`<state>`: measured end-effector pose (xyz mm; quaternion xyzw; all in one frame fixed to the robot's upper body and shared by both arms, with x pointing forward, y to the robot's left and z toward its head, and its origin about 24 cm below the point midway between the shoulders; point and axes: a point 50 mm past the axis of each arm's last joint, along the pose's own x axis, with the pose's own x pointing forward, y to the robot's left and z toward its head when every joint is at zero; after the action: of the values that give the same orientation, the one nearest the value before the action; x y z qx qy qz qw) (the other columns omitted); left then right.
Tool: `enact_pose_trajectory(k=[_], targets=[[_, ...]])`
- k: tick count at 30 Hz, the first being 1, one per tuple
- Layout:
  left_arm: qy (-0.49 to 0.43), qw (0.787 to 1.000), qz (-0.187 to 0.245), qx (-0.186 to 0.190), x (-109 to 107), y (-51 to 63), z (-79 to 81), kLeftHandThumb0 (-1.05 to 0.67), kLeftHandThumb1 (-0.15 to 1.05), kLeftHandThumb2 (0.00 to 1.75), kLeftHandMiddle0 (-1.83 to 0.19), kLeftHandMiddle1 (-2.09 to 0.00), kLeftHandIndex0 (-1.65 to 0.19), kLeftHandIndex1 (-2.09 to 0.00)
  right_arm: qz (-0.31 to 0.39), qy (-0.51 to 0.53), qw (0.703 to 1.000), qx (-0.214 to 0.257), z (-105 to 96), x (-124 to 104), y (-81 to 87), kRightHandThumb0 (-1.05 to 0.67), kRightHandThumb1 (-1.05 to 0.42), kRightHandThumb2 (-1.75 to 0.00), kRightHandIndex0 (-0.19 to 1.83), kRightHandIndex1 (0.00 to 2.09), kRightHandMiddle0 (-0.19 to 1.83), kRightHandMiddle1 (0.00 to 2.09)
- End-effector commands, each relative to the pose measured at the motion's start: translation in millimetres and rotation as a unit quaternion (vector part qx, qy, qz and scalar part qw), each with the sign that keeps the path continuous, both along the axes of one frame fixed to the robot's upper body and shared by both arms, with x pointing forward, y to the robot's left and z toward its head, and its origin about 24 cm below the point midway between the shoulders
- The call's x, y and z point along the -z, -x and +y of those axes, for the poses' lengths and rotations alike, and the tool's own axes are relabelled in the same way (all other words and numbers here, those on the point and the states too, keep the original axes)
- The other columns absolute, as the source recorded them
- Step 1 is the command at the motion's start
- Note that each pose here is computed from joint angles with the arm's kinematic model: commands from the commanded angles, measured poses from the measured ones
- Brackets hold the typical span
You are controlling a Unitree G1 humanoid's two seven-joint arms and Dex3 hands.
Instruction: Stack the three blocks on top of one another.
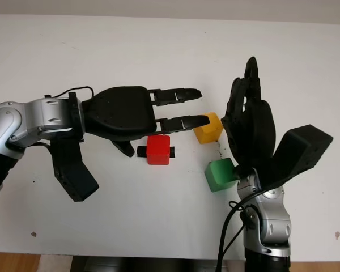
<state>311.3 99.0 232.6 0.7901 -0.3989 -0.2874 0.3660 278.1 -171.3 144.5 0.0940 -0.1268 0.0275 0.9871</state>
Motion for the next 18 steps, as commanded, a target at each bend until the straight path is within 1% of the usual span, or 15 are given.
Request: enact_pose_trajectory(k=[1,3,5,6,8,9,10,11,12,13,14,16,18], targets=[[0.006,1.000,0.003,-0.021,-9,1.3,9.3,-0.72,0.86,0.05,0.19,0.00,0.19,0.00,-0.004,0.004,1.000,0.004,-2,-2,3.1,-0.70,-1.05,-0.71,-0.19,0.00,-0.19,0.00],[0.026,0.999,0.023,-0.036,-15,0.2,17.6,-0.84,0.87,0.06,0.19,0.00,0.19,0.00,-0.003,0.002,1.000,0.006,-2,-2,2.9,-0.70,-1.05,-0.72,-0.19,0.00,-0.19,0.00],[0.053,0.997,0.040,-0.043,-19,-1.2,23.6,-0.88,0.87,0.06,0.19,0.00,0.19,0.00,-0.004,0.001,1.000,0.006,-2,-1,2.8,-0.70,-1.05,-0.72,-0.19,0.00,-0.19,0.00],[0.084,0.993,0.061,-0.057,-21,-4.3,29.0,-0.91,0.90,0.07,0.19,0.00,0.19,0.00,-0.004,0.000,1.000,0.004,-2,-1,2.7,-0.70,-1.05,-0.72,-0.19,0.00,-0.19,0.00],[0.132,0.983,0.102,-0.083,-24,-9.4,38.8,-0.97,1.00,0.12,0.19,0.00,0.19,0.00,-0.005,0.002,1.000,0.005,-2,-1,2.7,-0.70,-1.05,-0.72,-0.19,0.00,-0.19,0.00],[0.173,0.971,0.135,-0.091,-25,-13.0,45.4,-0.98,1.02,0.14,0.19,0.00,0.19,0.00,-0.005,0.003,1.000,0.004,-2,-1,2.7,-0.70,-1.05,-0.72,-0.19,0.00,-0.19,0.00],[0.213,0.958,0.167,-0.096,-24,-16.5,51.9,-1.00,1.04,0.34,0.19,0.00,0.19,0.00,-0.004,0.003,1.000,0.004,-2,-1,2.7,-0.70,-1.05,-0.72,-0.19,0.00,-0.19,0.00],[0.240,0.947,0.190,-0.098,-24,-18.8,56.2,-1.00,1.04,0.43,0.19,0.00,0.19,0.00,-0.003,0.002,1.000,0.003,-2,-1,2.7,-0.70,-1.05,-0.72,-0.19,0.00,-0.19,0.00],[0.272,0.934,0.211,-0.096,-22,-21.1,61.3,-0.99,1.04,0.50,0.19,0.00,0.19,0.00,-0.004,0.002,1.000,0.002,-2,-2,2.7,-0.70,-1.05,-0.72,-0.19,0.00,-0.19,0.00],[0.322,0.910,0.245,-0.090,-18,-24.4,69.4,-0.98,1.05,0.54,0.19,0.00,0.19,0.00,-0.004,0.002,1.000,0.002,-2,-2,2.8,-0.70,-1.05,-0.72,-0.19,0.00,-0.19,0.00],[0.356,0.891,0.268,-0.084,-14,-26.5,75.2,-0.95,1.05,0.56,0.19,0.00,0.19,0.00,-0.005,0.002,1.000,0.001,-2,-2,2.9,-0.70,-1.05,-0.71,-0.19,0.00,-0.19,0.00],[0.445,0.835,0.314,-0.078,1,-31.5,90.8,-0.94,1.05,0.60,0.19,0.00,0.19,0.00,-0.004,0.000,1.000,0.003,-2,-1,2.7,-0.70,-1.05,-0.71,-0.19,0.00,-0.19,0.00],[0.506,0.790,0.339,-0.073,16,-33.5,99.3,-0.94,1.05,0.64,0.19,0.00,0.19,0.00,-0.003,-0.001,1.000,0.005,-3,-1,2.5,-0.70,-1.05,-0.70,-0.19,0.00,-0.19,0.00]])
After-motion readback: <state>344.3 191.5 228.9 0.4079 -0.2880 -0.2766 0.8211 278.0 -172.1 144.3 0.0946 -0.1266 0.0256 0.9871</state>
